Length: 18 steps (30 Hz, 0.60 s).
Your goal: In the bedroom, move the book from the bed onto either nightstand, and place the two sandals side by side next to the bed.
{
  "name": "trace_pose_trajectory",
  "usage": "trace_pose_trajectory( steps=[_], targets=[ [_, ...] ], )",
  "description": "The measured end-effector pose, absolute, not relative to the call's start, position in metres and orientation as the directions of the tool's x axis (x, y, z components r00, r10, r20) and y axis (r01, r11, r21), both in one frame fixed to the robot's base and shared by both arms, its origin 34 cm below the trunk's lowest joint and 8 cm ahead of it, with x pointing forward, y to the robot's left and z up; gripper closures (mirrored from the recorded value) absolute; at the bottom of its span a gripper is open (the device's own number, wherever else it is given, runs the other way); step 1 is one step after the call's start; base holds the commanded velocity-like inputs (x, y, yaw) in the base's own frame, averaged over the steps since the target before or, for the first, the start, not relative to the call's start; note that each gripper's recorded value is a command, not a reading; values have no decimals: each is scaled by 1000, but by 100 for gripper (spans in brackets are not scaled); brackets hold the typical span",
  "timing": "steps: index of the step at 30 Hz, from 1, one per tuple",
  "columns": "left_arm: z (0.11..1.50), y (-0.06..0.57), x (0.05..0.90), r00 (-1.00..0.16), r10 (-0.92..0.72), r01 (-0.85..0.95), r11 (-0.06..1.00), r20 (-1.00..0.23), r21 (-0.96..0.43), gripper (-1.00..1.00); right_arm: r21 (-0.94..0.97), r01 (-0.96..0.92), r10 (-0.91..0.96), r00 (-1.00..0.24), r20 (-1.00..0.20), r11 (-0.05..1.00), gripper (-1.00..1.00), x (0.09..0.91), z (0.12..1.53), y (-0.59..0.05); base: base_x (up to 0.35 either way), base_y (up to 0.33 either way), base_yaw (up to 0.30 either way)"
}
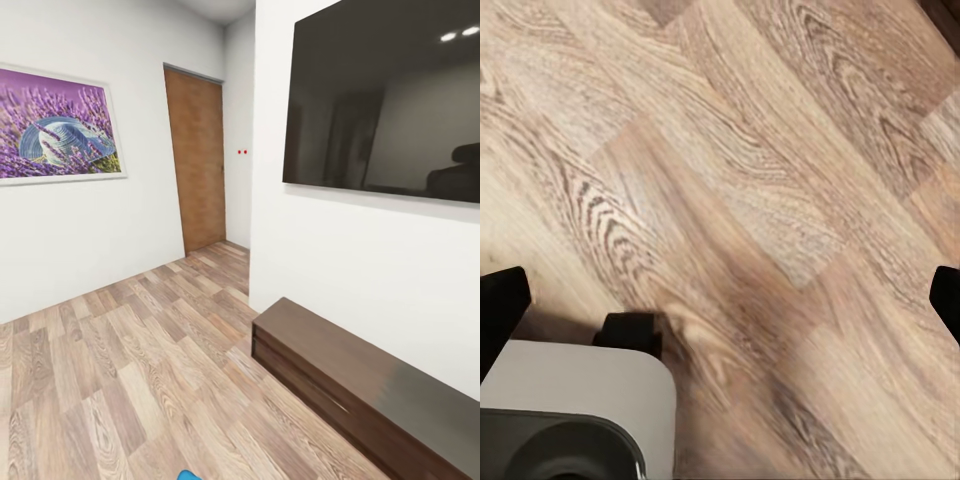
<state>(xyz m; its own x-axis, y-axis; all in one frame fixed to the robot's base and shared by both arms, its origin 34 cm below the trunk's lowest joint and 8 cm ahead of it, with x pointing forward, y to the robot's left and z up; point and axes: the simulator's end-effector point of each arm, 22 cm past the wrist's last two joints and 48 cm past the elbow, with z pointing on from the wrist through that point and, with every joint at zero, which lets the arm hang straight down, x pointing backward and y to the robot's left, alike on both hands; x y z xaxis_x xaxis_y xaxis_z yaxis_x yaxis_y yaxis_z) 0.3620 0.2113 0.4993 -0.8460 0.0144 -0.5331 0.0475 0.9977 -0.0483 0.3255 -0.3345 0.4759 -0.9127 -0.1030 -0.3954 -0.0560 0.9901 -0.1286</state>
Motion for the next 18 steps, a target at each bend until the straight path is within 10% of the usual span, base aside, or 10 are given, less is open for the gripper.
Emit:
trace_pose_trajectory(
  steps=[18],
  targets=[
    [499,212,362,-847,15,48,998,-532,-47,-100,-132,-51,-100,-913,-395,990,-100,325,476,-336,36,327,0]
  ],
)
